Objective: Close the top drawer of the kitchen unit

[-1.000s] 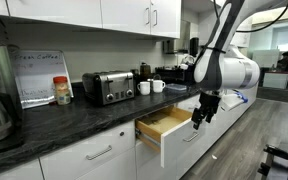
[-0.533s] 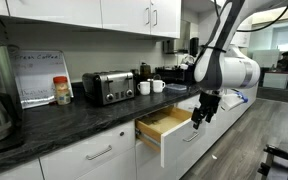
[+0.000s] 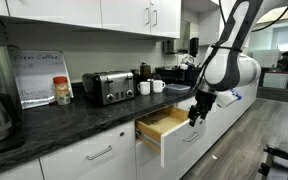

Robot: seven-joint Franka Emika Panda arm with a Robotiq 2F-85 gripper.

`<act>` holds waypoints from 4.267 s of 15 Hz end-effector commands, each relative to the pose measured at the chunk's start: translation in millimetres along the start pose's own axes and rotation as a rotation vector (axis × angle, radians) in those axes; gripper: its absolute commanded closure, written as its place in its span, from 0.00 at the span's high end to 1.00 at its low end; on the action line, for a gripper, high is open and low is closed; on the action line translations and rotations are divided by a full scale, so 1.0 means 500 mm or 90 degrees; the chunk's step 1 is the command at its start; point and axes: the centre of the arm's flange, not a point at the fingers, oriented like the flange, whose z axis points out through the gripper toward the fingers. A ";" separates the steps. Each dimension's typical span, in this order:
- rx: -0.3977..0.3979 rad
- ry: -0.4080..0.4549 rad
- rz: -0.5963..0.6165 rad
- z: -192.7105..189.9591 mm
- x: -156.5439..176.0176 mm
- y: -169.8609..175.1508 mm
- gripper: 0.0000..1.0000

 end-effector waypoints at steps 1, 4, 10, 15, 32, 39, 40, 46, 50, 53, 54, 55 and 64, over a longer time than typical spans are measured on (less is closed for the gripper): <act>0.008 0.001 0.000 0.057 -0.010 0.026 1.00; 0.013 -0.015 0.011 0.075 -0.021 0.029 1.00; 0.009 -0.010 -0.010 0.136 -0.027 0.034 1.00; 0.003 0.015 -0.041 0.203 -0.008 0.051 1.00; 0.007 0.068 -0.110 0.266 0.096 0.048 1.00; -0.004 0.105 -0.138 0.259 0.163 0.043 1.00; -0.002 0.111 -0.138 0.256 0.175 0.043 1.00; -0.001 0.133 -0.144 0.272 0.205 0.038 1.00; -0.002 0.149 -0.150 0.284 0.226 0.031 1.00; -0.002 0.162 -0.157 0.294 0.245 0.025 1.00; -0.002 0.166 -0.159 0.295 0.251 0.024 1.00; -0.002 0.171 -0.162 0.298 0.258 0.022 1.00; -0.003 0.196 -0.182 0.309 0.302 0.006 1.00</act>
